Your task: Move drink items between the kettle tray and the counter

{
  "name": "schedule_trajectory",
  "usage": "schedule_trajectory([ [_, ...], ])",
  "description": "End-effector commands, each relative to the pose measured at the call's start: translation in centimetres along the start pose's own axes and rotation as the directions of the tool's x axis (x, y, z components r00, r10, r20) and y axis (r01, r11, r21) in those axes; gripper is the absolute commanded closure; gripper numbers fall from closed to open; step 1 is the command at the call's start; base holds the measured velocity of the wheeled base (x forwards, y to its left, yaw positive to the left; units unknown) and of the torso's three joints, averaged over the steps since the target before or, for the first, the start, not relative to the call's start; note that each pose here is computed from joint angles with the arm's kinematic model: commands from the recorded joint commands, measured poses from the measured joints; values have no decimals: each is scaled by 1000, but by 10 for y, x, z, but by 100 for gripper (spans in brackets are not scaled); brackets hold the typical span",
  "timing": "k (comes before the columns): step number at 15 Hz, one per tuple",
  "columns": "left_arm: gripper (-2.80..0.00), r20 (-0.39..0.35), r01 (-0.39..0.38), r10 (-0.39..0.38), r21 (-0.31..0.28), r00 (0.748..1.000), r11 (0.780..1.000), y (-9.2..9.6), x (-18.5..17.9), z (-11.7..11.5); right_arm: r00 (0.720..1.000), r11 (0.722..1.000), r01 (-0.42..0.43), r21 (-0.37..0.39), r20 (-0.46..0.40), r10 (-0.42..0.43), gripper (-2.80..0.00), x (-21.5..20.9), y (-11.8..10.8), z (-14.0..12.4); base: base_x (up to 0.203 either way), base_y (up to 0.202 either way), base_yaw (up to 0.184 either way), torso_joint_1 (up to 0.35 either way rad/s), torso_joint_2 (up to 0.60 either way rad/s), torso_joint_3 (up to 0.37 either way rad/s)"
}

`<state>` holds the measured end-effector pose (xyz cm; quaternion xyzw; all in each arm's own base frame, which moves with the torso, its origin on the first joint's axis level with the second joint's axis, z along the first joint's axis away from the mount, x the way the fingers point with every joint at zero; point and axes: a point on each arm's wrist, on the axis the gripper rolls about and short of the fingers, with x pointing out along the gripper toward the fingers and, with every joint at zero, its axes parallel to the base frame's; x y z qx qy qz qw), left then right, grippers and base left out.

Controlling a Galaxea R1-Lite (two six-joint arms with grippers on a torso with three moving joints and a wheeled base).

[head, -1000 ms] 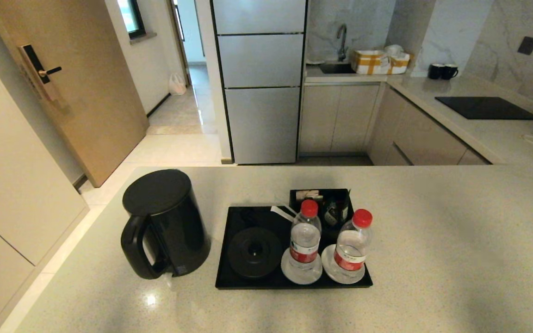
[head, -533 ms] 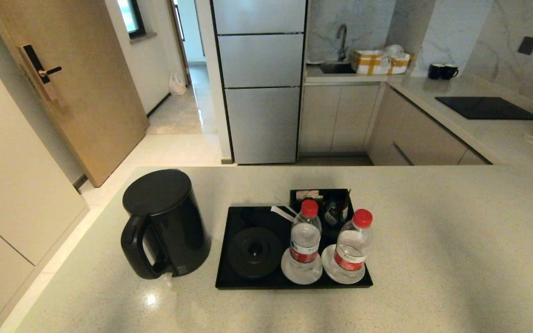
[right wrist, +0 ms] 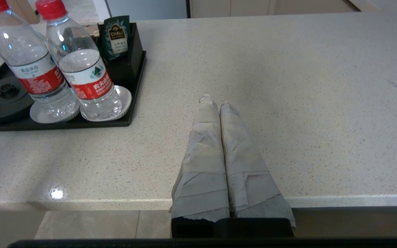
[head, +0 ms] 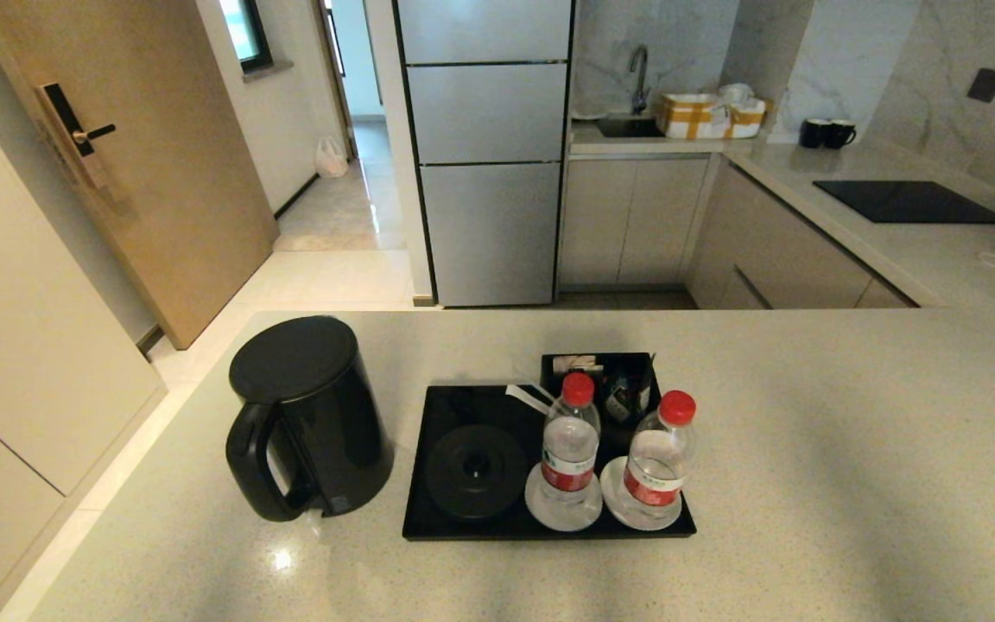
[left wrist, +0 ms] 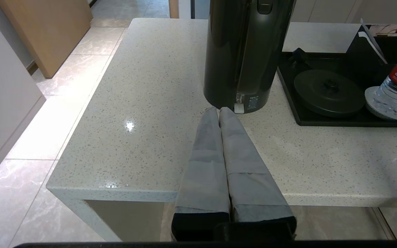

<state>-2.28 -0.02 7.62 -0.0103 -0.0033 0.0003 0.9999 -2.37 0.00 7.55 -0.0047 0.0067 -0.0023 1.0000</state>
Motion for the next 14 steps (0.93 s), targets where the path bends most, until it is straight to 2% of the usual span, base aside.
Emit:
schedule_trajectory([
  [1, 0, 0, -1, 1, -1, 1000, 1000, 0, 0, 0, 1000, 1000, -2, -4, 0, 2, 0, 0, 0, 0, 0, 0, 0, 0, 0, 0],
  [14, 0, 3, 0, 0, 11, 1000, 1000, 0, 0, 0, 1000, 1000, 5, 19, -2, -5, 0, 0, 0, 0, 0, 0, 0, 0, 0, 0],
])
